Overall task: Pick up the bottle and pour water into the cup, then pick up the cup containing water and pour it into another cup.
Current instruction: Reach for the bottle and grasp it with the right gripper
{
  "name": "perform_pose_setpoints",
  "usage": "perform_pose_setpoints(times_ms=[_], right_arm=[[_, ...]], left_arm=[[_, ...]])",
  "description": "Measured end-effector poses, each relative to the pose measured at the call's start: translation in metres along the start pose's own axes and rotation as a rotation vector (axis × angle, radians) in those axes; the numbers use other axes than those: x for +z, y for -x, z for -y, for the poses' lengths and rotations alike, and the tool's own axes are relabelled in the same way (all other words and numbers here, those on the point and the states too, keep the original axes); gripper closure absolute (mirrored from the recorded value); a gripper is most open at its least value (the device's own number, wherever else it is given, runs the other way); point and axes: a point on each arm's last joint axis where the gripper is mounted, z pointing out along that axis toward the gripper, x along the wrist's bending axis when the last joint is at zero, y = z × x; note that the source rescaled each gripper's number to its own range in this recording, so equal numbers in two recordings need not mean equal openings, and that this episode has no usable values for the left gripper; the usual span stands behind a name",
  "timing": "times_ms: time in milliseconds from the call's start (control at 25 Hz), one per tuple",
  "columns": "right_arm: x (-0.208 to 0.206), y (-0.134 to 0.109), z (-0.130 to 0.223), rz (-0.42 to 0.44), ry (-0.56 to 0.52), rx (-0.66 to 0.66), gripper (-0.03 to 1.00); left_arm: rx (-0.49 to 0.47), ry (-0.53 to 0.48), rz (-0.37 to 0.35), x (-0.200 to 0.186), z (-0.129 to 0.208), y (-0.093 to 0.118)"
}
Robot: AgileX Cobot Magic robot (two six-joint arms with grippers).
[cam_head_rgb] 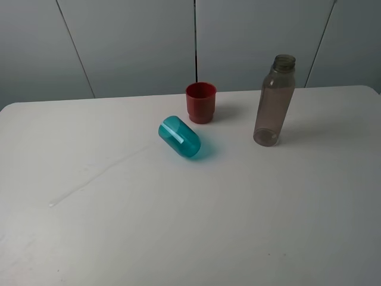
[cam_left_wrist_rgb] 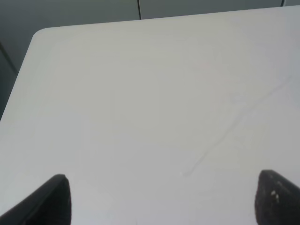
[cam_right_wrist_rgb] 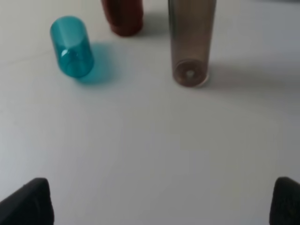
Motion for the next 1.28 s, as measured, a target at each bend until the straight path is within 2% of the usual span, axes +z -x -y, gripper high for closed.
perform_pose_setpoints(times_ms=[120,240,400,840,920,1120,1280], right_arm=[[-0.003,0.003,0.014,0.008,0.061,-0.029,-0.03],[0.003,0.005,0.026,0.01,0.063,-0.036,-0.03],[-0.001,0.005,0.028,0.006,0.102,-0.035,-0.03],[-0.002,0.006,0.028,0.022,0.107,-0.084,-0.03],[-0.002,0.005,0.028,0.056,0.109,-0.075,-0.03],[-0.002,0.004,0.029,0.249,0.115,0.031,-0.03],[-0.003,0.003,0.029,0.357,0.118,0.098,-0.03]], left_arm=[[0.0,0.0,0.0,0.0,0.0,0.0],[0.0,0.0,0.0,0.0,0.0,0.0],[0.0,0.0,0.0,0.0,0.0,0.0],[-0.002,0.0,0.0,0.0,0.0,0.0],[-0.002,0.0,0.0,0.0,0.0,0.0],[-0.002,0.0,0.0,0.0,0.0,0.0],[-0.002,0.0,0.0,0.0,0.0,0.0]])
